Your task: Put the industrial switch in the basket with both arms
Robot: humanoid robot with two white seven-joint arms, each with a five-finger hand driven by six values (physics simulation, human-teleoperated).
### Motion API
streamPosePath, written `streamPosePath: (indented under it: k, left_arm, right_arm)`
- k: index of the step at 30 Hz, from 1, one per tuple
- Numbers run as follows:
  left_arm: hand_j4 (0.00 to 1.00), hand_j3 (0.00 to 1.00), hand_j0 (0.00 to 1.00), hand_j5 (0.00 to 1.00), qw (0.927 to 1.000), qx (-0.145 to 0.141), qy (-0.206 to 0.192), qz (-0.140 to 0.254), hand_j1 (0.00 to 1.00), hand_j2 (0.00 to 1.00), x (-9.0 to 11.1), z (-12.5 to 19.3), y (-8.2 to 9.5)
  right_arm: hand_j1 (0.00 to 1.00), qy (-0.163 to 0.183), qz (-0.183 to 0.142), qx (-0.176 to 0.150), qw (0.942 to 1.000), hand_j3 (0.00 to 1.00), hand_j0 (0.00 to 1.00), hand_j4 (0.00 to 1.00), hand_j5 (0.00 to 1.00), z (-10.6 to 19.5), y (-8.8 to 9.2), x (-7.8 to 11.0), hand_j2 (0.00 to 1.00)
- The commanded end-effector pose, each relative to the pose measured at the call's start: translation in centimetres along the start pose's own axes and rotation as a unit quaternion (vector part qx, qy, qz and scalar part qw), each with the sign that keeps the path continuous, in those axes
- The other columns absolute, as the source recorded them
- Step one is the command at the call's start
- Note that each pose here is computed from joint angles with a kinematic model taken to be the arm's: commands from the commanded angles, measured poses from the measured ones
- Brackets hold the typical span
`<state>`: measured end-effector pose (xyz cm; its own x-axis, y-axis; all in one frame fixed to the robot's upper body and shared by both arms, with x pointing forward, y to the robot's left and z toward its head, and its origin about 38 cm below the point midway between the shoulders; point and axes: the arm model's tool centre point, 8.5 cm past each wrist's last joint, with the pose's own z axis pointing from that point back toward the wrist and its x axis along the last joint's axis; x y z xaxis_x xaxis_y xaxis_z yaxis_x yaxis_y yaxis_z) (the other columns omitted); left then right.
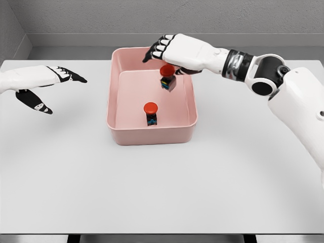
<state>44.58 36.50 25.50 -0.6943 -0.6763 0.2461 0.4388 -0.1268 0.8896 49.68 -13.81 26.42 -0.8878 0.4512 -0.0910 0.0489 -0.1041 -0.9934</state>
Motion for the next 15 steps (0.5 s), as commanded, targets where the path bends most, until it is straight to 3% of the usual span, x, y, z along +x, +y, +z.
streamPosePath:
  k: [1, 7, 10, 11, 15]
  left_arm:
    - [1.00, 1.00, 1.00, 1.00, 1.0000, 0.003, 0.000, 0.002, 1.00, 1.00, 0.0, 0.0, 0.1]
    - [1.00, 1.00, 1.00, 1.00, 1.0000, 0.003, 0.001, 0.003, 1.00, 1.00, 0.0, 0.1, 0.1]
    - [1.00, 1.00, 1.00, 1.00, 0.9999, 0.004, -0.011, 0.003, 1.00, 1.00, 0.4, -0.9, 0.2]
    - [1.00, 1.00, 1.00, 1.00, 0.9999, 0.003, -0.012, 0.004, 1.00, 1.00, 0.5, -1.0, 0.1]
    - [1.00, 1.00, 1.00, 1.00, 0.9999, 0.000, -0.012, 0.008, 1.00, 1.00, 0.4, -1.1, -0.4]
  right_arm:
    - [1.00, -0.001, -0.004, -0.005, 1.0000, 1.00, 1.00, 1.00, 1.00, 0.0, -0.2, 0.0, 1.00]
    - [1.00, 0.000, -0.005, -0.019, 0.9998, 1.00, 1.00, 1.00, 1.00, 0.6, -1.1, -0.2, 1.00]
    - [1.00, 0.060, -0.002, -0.013, 0.9981, 1.00, 1.00, 1.00, 1.00, 5.5, -1.1, -3.6, 1.00]
    - [1.00, 0.076, -0.010, -0.013, 0.9969, 1.00, 1.00, 1.00, 1.00, 6.9, -0.4, -4.2, 1.00]
    - [1.00, 0.159, -0.031, -0.031, 0.9862, 1.00, 1.00, 1.00, 1.00, 13.4, 0.4, -7.4, 1.00]
